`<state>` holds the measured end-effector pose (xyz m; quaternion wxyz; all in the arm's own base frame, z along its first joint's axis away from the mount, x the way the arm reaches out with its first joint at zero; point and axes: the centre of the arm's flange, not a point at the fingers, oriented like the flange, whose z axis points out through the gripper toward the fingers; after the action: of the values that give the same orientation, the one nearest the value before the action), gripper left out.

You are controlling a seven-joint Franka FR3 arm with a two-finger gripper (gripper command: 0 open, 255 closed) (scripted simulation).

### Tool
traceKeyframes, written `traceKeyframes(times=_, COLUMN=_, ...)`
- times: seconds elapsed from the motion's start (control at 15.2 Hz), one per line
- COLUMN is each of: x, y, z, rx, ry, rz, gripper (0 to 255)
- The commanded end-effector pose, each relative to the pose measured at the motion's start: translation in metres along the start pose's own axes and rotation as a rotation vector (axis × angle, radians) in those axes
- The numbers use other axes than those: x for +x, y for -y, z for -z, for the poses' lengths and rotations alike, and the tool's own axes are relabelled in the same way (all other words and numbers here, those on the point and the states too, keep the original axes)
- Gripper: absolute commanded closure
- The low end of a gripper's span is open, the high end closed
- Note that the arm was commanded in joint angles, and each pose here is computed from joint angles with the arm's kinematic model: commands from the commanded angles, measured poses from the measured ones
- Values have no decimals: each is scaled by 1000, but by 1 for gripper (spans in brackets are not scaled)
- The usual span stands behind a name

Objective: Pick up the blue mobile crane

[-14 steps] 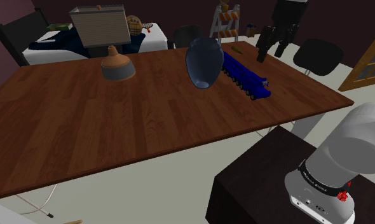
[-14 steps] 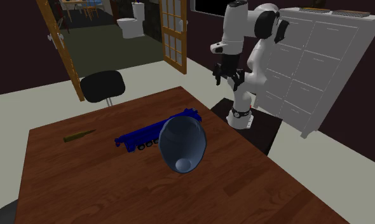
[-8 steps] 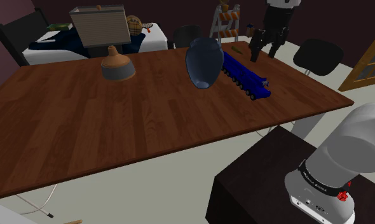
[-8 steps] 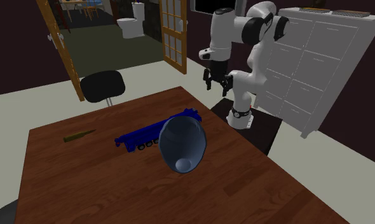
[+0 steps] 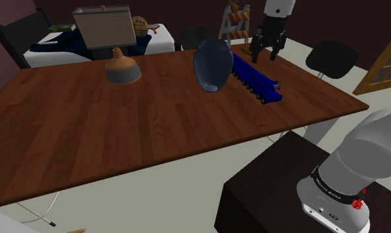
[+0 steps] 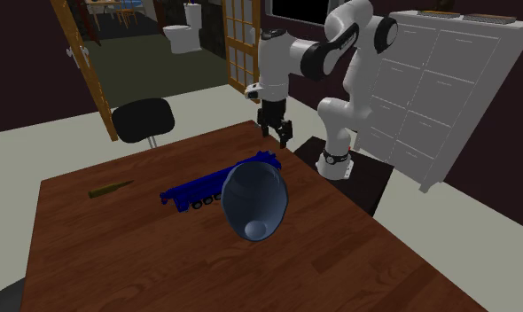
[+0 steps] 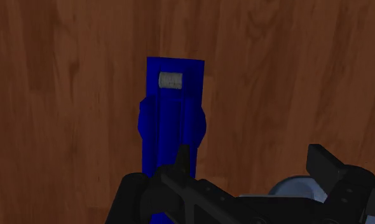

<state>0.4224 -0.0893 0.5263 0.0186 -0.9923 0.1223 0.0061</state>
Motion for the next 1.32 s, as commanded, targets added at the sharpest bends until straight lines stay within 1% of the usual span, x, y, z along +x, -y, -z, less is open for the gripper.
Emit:
traceKeyframes(times=0.0, x=24, y=-12, z=-10, rx=-3, ry=9, rz=-28, gripper=0)
traceKeyframes(times=0.66, x=128, y=-83, z=-64, rx=-11, ry=54, rz=-163, gripper=0)
traceKeyframes(times=0.73, x=130, y=-84, z=-65, rx=-11, ry=55, rz=-166, gripper=0)
traceKeyframes(times=1.19, x=131, y=-86, z=-105, rx=-11, ry=55, rz=-166, gripper=0)
traceKeyframes(times=1.25, x=131, y=-86, z=-105, rx=-11, ry=55, rz=-166, gripper=0)
